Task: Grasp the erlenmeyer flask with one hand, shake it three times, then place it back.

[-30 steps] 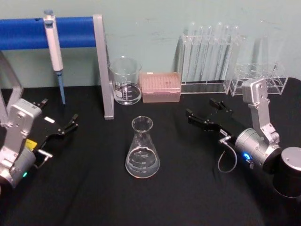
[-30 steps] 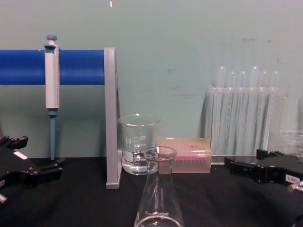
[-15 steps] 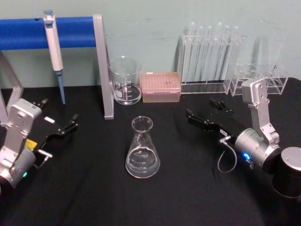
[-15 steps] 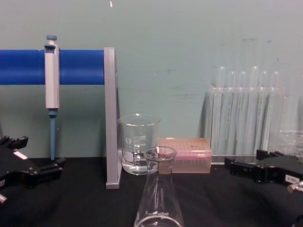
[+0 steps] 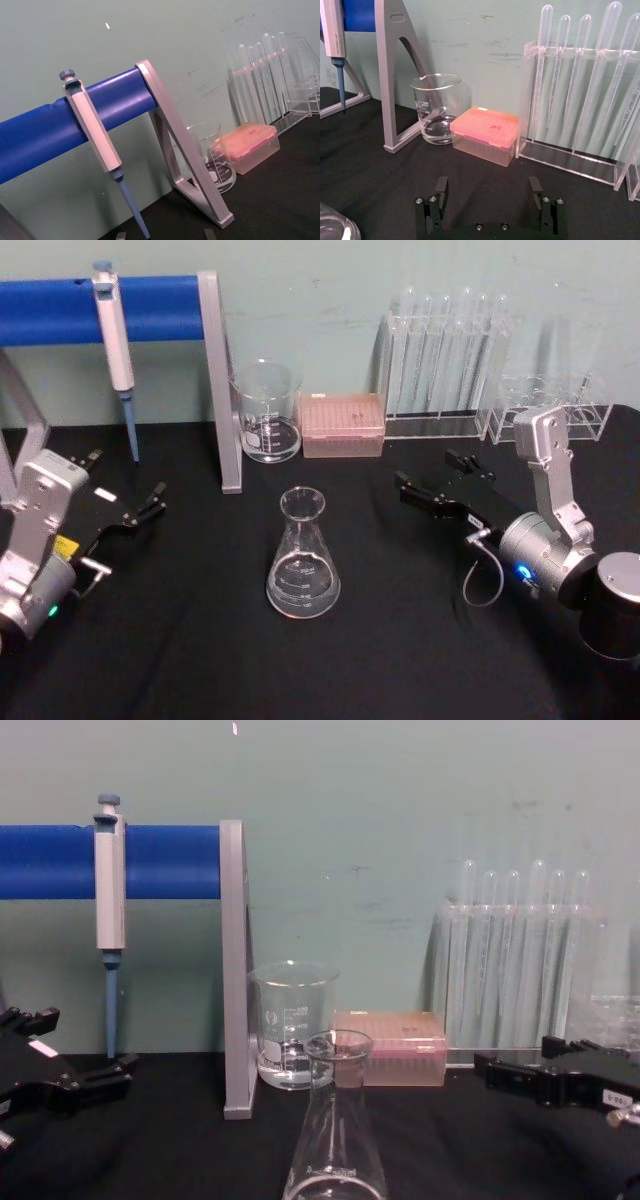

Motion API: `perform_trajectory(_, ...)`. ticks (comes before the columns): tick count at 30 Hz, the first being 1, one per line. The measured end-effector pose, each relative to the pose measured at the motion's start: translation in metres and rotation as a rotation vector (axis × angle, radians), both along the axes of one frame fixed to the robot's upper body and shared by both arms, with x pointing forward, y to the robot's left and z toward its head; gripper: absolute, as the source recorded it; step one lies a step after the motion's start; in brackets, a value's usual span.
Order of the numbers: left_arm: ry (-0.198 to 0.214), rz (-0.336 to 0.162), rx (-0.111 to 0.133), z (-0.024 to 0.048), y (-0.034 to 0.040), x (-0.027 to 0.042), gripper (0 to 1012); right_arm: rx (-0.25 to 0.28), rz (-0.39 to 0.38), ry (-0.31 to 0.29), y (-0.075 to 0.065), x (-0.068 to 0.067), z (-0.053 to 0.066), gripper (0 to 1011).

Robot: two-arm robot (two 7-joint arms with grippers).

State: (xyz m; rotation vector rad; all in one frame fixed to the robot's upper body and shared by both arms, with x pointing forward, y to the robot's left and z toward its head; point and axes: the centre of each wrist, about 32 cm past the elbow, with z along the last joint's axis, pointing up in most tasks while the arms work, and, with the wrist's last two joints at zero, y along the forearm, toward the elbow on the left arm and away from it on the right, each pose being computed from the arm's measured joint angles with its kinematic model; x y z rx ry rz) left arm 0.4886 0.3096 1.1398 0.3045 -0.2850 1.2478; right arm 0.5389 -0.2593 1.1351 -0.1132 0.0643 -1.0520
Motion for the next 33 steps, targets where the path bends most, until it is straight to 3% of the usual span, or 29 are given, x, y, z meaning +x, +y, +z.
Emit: perform_trajectory(33,0.000,0.000,0.000,0.0000,0.0000,0.0000,1001,0.000,0.000,0.000,0.0000,0.0000,0.0000,1000)
